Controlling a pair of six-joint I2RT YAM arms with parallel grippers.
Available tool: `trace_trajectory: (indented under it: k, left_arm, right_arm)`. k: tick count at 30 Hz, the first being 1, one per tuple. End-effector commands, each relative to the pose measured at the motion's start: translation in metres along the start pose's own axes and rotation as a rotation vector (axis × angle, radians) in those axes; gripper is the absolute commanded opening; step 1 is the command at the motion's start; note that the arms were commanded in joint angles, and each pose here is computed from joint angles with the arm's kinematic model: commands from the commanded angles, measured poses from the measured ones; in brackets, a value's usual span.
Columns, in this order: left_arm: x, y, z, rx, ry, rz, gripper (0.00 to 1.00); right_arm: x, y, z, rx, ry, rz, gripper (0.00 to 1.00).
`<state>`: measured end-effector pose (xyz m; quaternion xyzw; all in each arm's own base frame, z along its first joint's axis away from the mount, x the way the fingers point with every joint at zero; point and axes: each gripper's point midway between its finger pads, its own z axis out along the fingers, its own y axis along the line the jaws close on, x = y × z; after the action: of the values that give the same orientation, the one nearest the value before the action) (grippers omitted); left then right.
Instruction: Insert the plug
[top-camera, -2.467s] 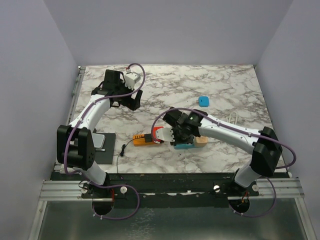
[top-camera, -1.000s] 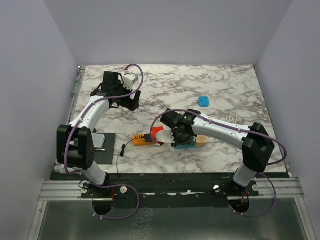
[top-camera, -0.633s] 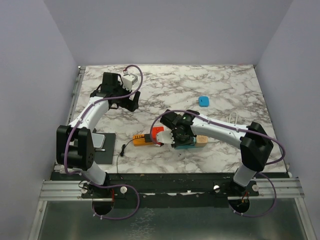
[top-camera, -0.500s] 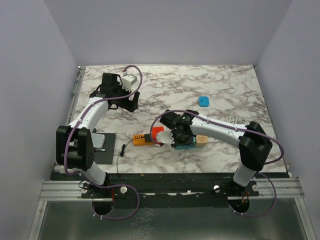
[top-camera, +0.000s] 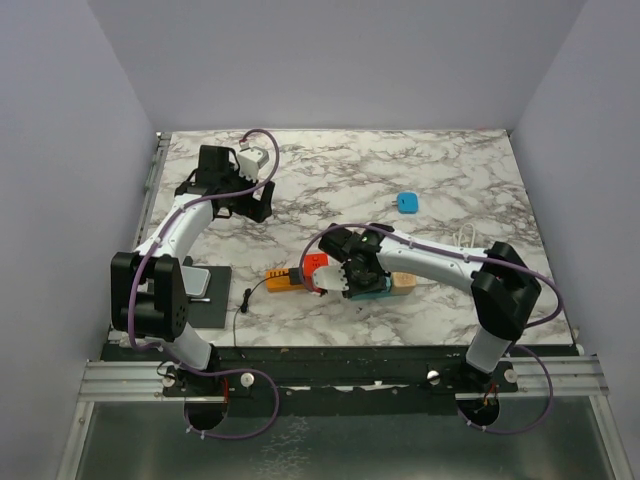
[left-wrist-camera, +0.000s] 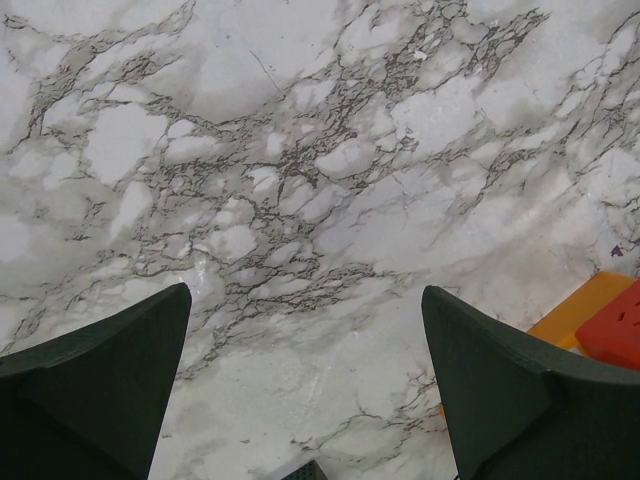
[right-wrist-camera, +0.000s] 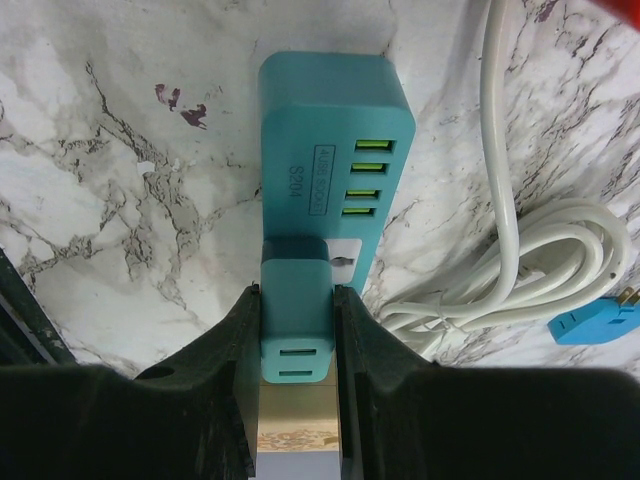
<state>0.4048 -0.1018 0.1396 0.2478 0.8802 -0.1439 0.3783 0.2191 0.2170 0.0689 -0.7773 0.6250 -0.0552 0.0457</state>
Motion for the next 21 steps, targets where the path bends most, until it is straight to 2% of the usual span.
trace_trajectory:
  k: [1,12,14,17,18,19,20,21]
  left_arm:
    - [-0.015,0.001,-0.009,0.004,-0.054,-0.004,0.99]
    - [-0.024,0.007,-0.016,-0.01,-0.08,-0.007,0.99]
    - [-0.027,0.007,-0.018,-0.012,-0.087,-0.006,0.99]
    - [-0.03,0.007,-0.02,-0.015,-0.094,-0.007,0.99]
    - [-0.031,0.007,-0.021,-0.015,-0.096,-0.007,0.99]
    - [-0.031,0.008,-0.022,-0.017,-0.097,-0.008,0.99]
    - [-0.033,0.008,-0.023,-0.018,-0.1,-0.007,0.99]
    - [-0.034,0.008,-0.024,-0.02,-0.101,-0.004,0.99]
  right_arm:
    - [0.005,0.017,0.018,-0.073,-0.004,0.017,0.01]
    - [0.01,0.023,0.027,-0.09,-0.058,0.078,0.01]
    - [0.008,0.021,0.026,-0.084,-0.063,0.084,0.06]
    - [0.004,0.015,0.021,-0.07,-0.076,0.092,0.25]
    - [0.002,0.012,0.019,-0.065,-0.08,0.097,0.4]
    - [0.001,0.01,0.018,-0.06,-0.084,0.107,0.81]
    - [-0.001,0.007,0.015,-0.056,-0.088,0.119,0.98]
    - [-0.003,0.003,0.013,-0.049,-0.094,0.128,1.0]
